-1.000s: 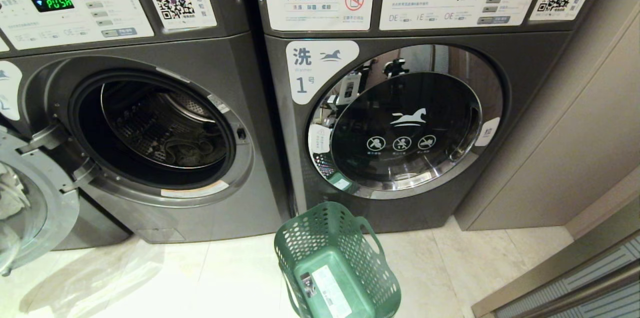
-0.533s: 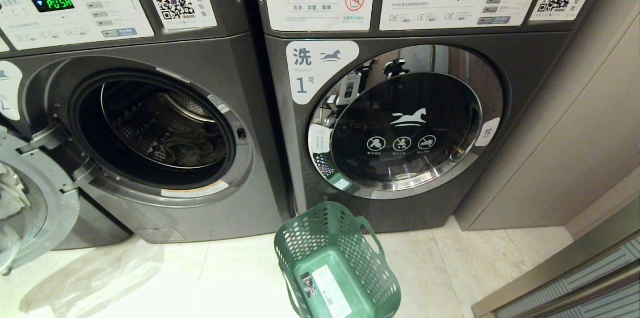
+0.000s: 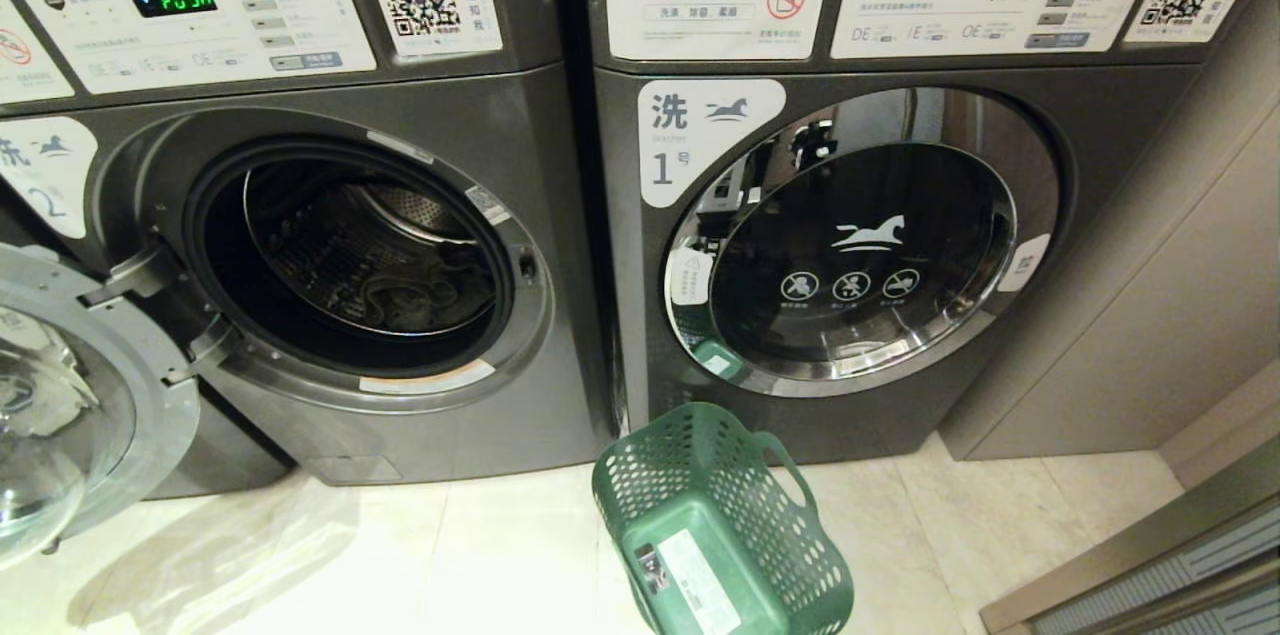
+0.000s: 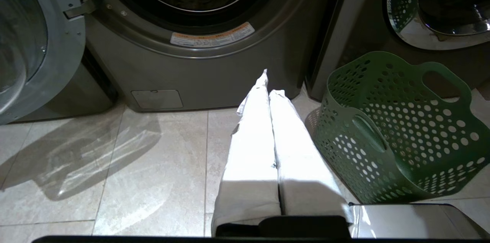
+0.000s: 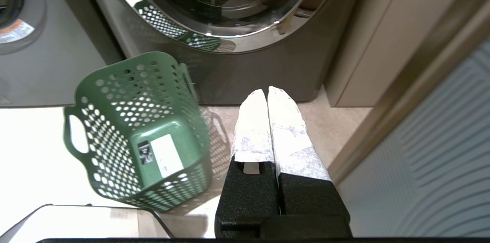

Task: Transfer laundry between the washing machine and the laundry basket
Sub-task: Pick a cloth and place it into the basket

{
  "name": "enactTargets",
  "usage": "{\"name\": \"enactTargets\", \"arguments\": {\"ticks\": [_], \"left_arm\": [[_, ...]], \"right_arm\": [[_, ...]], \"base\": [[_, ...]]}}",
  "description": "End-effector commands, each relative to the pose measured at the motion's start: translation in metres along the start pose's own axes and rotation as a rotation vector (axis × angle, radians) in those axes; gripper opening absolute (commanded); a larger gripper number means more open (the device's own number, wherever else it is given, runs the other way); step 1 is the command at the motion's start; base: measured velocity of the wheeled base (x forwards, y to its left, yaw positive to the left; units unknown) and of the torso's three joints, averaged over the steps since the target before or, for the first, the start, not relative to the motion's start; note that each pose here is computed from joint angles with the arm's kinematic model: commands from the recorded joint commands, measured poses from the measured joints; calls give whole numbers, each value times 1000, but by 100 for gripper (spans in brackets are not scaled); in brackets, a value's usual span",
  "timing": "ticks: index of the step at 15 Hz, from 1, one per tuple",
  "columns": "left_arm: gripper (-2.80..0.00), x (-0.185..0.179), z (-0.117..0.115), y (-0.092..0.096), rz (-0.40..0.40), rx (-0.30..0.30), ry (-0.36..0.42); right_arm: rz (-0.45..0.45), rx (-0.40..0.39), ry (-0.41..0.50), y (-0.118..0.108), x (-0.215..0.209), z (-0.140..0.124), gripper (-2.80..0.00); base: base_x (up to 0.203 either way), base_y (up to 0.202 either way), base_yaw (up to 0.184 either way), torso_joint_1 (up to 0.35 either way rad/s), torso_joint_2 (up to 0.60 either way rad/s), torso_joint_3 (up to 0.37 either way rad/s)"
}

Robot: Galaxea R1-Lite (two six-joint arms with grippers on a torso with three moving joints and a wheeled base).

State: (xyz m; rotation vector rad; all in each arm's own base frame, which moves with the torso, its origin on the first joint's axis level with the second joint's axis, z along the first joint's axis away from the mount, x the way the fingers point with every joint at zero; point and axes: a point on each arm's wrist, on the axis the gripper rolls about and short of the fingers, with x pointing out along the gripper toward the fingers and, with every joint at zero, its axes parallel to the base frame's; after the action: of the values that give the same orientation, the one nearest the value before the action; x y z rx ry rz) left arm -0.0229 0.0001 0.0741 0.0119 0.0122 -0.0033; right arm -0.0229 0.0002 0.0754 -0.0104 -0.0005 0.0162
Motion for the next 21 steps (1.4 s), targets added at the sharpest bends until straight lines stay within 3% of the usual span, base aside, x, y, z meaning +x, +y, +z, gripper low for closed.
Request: {"name": "enactTargets", "arguments": {"ticks": [1,8,21], "left_arm": [[-280,0,0,0,0,0,0],[-280,0,0,0,0,0,0],[-280,0,0,0,0,0,0]], "right_arm": [[1,0,2,0,0,0,-280],[-1,0,2,0,0,0,-280],[-1,6,2,0,0,0,-280]], "base": [[0,193,-4,2,-1,2],[0,164,-2,2,1,2],[0,0,-8,0,0,0]]}}
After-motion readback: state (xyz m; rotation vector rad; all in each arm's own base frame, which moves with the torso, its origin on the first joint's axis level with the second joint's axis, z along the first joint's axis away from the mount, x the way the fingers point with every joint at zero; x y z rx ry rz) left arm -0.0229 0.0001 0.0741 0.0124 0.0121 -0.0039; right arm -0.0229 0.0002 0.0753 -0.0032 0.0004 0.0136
